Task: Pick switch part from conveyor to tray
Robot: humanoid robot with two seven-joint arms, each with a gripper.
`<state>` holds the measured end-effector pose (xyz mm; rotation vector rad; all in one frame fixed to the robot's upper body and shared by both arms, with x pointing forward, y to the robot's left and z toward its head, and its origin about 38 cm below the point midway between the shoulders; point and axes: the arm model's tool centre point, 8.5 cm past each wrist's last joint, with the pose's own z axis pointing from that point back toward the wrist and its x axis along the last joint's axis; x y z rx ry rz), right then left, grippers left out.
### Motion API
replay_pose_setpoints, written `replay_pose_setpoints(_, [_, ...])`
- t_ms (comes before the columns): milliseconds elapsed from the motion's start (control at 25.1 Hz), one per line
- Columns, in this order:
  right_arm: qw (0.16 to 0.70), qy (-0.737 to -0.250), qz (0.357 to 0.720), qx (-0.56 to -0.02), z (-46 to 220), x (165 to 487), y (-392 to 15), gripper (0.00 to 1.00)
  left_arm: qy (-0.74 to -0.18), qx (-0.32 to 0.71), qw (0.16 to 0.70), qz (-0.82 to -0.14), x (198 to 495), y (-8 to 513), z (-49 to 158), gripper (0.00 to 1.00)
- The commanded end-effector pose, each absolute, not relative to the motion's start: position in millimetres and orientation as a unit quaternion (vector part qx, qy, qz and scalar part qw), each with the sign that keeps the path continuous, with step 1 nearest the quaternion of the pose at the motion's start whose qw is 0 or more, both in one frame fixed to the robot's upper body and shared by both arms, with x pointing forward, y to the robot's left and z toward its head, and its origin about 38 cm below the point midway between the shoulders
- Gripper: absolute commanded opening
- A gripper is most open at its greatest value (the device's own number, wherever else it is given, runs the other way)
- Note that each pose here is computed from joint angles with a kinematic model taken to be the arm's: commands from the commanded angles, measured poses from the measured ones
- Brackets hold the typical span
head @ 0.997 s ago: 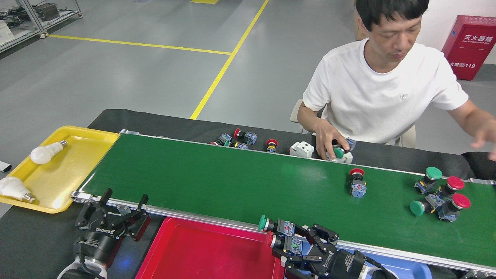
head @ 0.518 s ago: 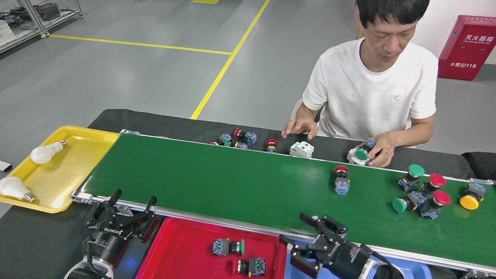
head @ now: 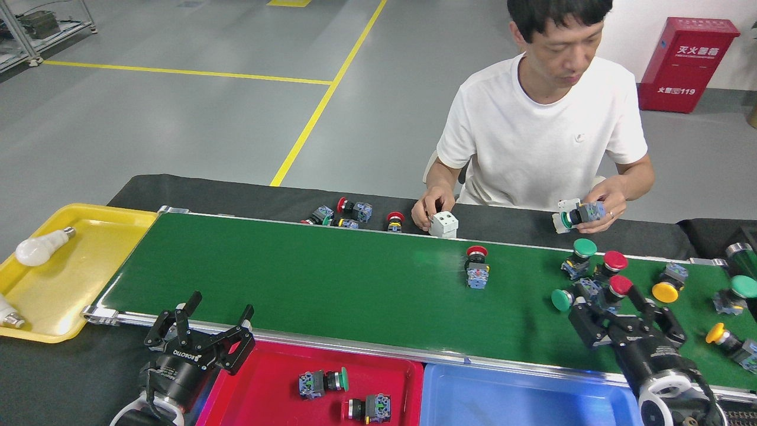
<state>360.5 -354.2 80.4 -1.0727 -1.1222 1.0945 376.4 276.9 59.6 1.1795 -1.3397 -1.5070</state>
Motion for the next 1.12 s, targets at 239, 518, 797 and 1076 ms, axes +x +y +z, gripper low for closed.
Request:
replay_pose_setpoints(239, [0.556, -0.503, 0.459, -0.476, 87.6, 330.8, -346.9, 0.97, -0.530, 0.406, 0.399, -0.628, 405.4, 200.3, 76.7, 1.00])
replay_pose_setpoints(518, [0.547, -0.505, 0.471, -0.473, 75.7, 307.2, -342.7, 0.97, -0.511, 0.410, 0.395, -0.644, 437.8, 119.1, 87.1, 1.00])
replay_pose_setpoints(797, [0.545, -0.510, 0.466, -0.476, 80.7, 314.3, -339.2, 0.97, -0.484, 0.411, 0.393, -0.666, 464.5, 81.9, 79.8, 1.00])
replay_pose_setpoints(1076, [0.521, -0.537, 0.487, -0.450, 92.4, 349.1, -288.3, 0.97, -0.476, 0.392, 0.397, -0.679, 481.6, 70.3, 76.3, 1.00])
